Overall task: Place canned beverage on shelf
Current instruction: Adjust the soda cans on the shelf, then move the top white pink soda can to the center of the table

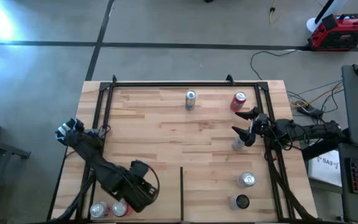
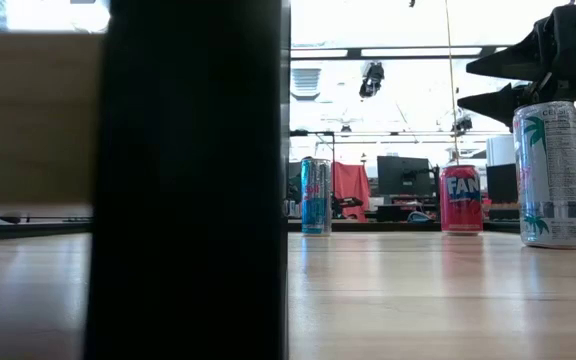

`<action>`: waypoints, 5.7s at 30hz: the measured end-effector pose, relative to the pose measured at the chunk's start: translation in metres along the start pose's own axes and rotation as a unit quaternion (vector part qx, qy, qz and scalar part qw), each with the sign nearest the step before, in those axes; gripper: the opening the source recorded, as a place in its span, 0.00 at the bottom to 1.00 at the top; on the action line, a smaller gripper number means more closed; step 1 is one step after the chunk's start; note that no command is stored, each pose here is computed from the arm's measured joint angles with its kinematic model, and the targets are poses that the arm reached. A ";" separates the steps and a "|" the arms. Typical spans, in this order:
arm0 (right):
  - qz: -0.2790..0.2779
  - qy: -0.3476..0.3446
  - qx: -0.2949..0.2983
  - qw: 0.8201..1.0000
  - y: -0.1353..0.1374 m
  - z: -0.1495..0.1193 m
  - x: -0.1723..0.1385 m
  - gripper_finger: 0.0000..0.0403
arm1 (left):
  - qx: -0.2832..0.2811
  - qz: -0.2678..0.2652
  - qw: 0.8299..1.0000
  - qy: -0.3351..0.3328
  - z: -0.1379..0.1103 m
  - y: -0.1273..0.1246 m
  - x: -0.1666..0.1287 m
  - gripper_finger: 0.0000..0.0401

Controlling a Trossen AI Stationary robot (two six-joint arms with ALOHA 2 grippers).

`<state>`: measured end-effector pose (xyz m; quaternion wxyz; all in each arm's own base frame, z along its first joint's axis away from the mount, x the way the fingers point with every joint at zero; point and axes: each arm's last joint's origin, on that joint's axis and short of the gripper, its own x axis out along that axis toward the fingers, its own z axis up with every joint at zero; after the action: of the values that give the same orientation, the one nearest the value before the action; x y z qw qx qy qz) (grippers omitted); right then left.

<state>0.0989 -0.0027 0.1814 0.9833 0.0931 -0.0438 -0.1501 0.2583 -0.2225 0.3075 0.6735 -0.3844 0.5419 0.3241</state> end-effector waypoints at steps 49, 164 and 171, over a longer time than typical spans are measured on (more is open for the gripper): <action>0.000 0.000 0.001 1.000 0.000 0.000 0.000 0.95 | 0.047 0.012 0.998 0.030 -0.046 -0.056 -0.007 0.56; 0.000 0.000 0.000 1.000 0.000 0.000 0.000 0.95 | -0.026 -0.144 0.978 -0.147 0.380 0.004 0.027 0.73; 0.000 0.000 0.001 1.000 0.000 0.000 0.000 0.95 | 0.062 -0.158 0.973 -0.157 0.379 0.004 0.018 0.73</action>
<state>0.0989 -0.0027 0.1814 0.9832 0.0938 -0.0439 -0.1502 0.4407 0.1087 0.3335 0.8151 -0.3674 0.3810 0.2354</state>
